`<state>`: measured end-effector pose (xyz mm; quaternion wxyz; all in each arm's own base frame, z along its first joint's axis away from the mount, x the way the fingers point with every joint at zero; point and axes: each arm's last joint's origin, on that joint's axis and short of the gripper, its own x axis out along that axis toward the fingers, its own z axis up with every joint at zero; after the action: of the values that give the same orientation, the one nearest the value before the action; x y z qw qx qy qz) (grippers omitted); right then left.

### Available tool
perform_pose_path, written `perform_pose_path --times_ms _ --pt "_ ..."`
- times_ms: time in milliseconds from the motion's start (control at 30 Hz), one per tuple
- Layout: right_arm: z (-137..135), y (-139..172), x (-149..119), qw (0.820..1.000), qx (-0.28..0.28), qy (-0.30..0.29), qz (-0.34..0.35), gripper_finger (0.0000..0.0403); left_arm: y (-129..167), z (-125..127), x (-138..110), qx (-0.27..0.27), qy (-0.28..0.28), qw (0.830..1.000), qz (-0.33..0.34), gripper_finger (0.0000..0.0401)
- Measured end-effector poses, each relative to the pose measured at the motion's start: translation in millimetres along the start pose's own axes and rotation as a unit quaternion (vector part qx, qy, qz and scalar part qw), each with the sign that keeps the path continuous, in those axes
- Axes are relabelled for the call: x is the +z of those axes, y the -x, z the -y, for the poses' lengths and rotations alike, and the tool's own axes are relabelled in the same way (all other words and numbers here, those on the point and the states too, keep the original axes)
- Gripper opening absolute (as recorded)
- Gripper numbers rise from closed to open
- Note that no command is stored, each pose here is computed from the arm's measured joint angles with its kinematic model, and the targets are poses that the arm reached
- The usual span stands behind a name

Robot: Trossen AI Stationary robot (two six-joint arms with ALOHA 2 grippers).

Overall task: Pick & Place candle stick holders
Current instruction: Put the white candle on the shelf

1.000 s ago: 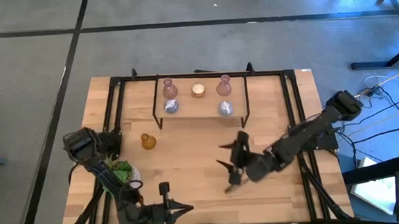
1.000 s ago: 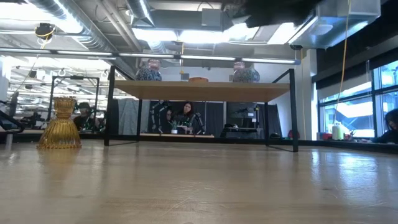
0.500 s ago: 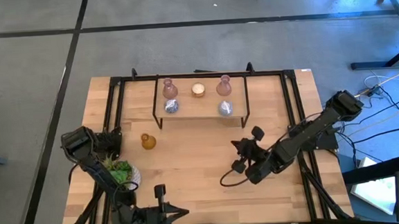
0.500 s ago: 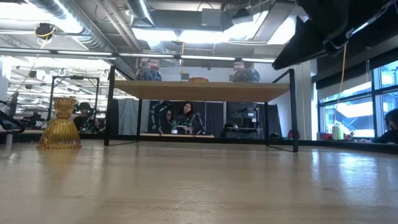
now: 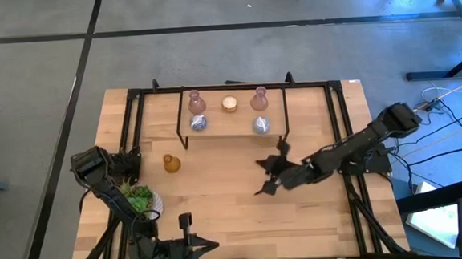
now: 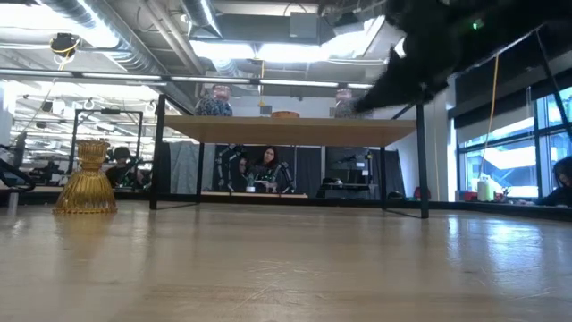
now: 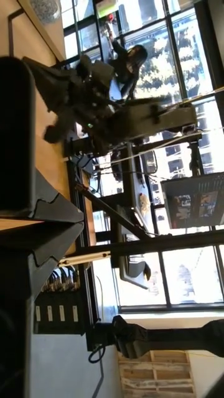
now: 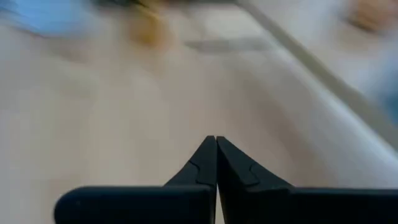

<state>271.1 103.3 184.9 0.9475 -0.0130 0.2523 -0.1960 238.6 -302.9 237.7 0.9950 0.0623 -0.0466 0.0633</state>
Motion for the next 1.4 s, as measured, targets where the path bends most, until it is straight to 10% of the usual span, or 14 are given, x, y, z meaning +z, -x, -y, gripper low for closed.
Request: perform_pose_path --times_ms 100,533,1400 --pt "12 1 -2 0.994 0.077 -0.016 0.073 0.0001 2 1 0 -0.002 0.000 1.000 0.000 0.0002" --pt "64 32 -5 0.979 0.002 -0.107 0.172 0.0000 6 3 1 -0.004 0.007 1.000 0.001 0.0002" --pt "56 -9 20 0.986 -0.148 -0.071 0.029 0.0000 -1 0 1 -0.012 0.010 1.000 0.006 0.0002"
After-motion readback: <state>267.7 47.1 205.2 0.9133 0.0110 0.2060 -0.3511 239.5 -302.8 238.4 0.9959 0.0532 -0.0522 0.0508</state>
